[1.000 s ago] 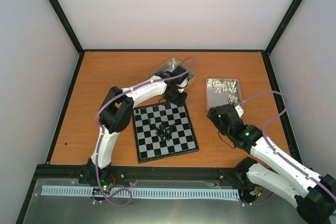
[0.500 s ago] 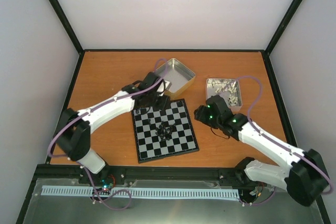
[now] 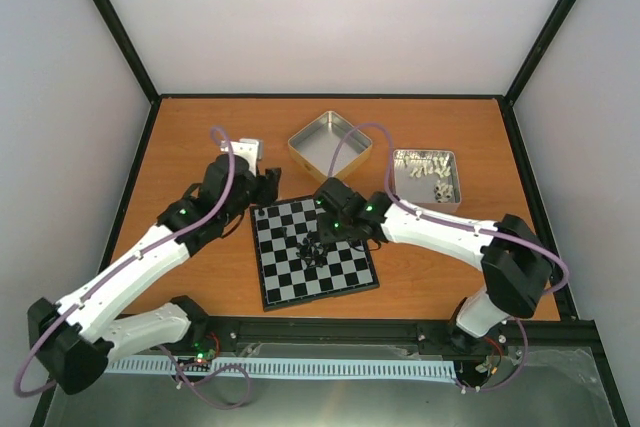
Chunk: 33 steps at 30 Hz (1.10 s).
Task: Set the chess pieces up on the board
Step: Pick up the chess piece from the chessboard.
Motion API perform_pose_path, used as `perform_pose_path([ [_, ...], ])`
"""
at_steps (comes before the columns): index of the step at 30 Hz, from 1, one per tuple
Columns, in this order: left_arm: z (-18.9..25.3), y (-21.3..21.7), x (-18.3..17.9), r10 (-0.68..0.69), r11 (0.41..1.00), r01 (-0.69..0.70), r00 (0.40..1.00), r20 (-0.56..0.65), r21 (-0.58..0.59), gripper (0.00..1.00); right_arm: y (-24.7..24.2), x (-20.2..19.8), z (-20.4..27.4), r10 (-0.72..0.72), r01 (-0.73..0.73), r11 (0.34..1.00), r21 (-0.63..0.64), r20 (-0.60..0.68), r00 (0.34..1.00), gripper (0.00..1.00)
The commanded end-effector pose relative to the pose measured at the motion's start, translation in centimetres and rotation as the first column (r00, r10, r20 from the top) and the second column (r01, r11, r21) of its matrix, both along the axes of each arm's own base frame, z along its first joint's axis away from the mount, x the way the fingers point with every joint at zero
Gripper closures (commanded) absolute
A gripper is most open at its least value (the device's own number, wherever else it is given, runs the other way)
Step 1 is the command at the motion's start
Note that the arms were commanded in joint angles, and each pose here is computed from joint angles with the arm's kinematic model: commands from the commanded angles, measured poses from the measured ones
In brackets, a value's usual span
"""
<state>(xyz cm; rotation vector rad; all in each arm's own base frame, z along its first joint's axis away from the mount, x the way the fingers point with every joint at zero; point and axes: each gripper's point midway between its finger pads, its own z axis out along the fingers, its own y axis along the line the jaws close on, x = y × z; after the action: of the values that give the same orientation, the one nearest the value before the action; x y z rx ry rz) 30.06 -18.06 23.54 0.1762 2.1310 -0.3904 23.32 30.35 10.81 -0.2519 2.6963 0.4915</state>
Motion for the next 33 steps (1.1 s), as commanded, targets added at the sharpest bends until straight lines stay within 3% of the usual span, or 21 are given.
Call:
perform_pose_path([
  [1,3.9,3.8,0.4,0.177,0.984,-0.177,0.975,0.132,-0.013,0.41,1.0,-1.7,-1.1,0.145,-0.146,0.987,-0.072,-0.013,0.989,0.70],
  [5,4.4,5.0,0.1,0.223,0.975,-0.221,0.960,0.168,-0.030,0.41,1.1,-2.0,-2.6,0.160,-0.165,0.981,-0.107,-0.053,0.986,0.72],
  [11,4.0,5.4,0.1,0.243,0.970,-0.241,0.956,0.163,-0.035,0.39,1.0,-1.7,-3.6,0.155,-0.165,0.974,-0.155,-0.072,0.985,0.68],
  [33,2.9,4.6,0.5,0.212,0.977,-0.212,0.968,0.132,-0.014,0.38,0.9,-1.2,-5.5,0.139,-0.158,0.962,-0.221,-0.098,0.985,0.85],
])
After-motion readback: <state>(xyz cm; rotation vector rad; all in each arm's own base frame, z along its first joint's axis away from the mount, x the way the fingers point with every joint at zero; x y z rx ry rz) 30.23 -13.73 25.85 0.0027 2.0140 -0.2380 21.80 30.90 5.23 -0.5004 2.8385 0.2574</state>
